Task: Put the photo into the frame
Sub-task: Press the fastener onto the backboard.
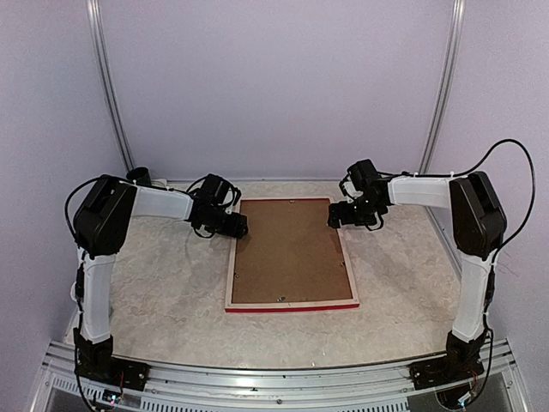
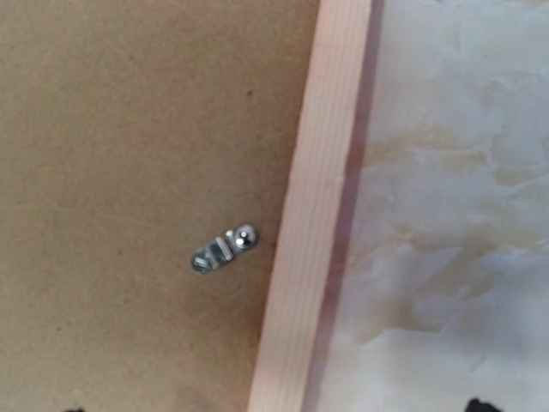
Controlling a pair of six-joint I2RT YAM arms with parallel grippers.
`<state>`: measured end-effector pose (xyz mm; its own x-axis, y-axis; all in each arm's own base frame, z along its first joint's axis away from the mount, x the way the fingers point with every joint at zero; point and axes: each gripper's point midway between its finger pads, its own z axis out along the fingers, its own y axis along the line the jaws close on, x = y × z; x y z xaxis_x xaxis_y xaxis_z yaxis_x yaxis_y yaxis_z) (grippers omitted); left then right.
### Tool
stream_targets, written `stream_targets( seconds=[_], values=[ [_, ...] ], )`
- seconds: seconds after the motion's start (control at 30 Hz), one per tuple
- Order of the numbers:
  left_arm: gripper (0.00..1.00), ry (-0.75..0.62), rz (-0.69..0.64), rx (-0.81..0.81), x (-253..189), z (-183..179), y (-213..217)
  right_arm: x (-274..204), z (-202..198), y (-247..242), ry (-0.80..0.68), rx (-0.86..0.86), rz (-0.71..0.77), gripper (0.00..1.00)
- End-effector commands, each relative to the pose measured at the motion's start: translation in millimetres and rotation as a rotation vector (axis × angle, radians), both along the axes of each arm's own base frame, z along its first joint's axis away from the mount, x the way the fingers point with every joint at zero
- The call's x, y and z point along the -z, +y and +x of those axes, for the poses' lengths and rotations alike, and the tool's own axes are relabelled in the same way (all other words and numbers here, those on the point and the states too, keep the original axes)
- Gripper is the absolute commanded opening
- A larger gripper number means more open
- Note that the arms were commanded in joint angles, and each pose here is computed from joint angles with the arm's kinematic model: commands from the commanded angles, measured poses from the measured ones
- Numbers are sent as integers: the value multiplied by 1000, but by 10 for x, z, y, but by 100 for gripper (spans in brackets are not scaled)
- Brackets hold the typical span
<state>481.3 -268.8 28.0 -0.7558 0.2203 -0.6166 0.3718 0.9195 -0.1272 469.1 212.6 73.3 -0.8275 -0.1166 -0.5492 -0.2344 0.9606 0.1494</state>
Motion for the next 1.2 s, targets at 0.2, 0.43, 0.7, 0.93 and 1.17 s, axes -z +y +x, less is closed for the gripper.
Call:
stream_targets(
  seconds=[0.2,0.43,0.7,0.93,1.17],
  values=[
    [58,10,52,-38,83,24,69,30,-31,-14,13,1,10,95],
    [50,14,29,-58,74,48,59,20,-25,4,12,-1,21,95],
    [42,24,-6,-92,64,67,31,4,-18,25,9,-4,32,95],
    [35,27,-18,-103,52,68,19,-17,-16,26,5,-4,35,95],
    [26,33,-25,-95,60,52,3,-17,-13,30,3,-4,37,95]
  ],
)
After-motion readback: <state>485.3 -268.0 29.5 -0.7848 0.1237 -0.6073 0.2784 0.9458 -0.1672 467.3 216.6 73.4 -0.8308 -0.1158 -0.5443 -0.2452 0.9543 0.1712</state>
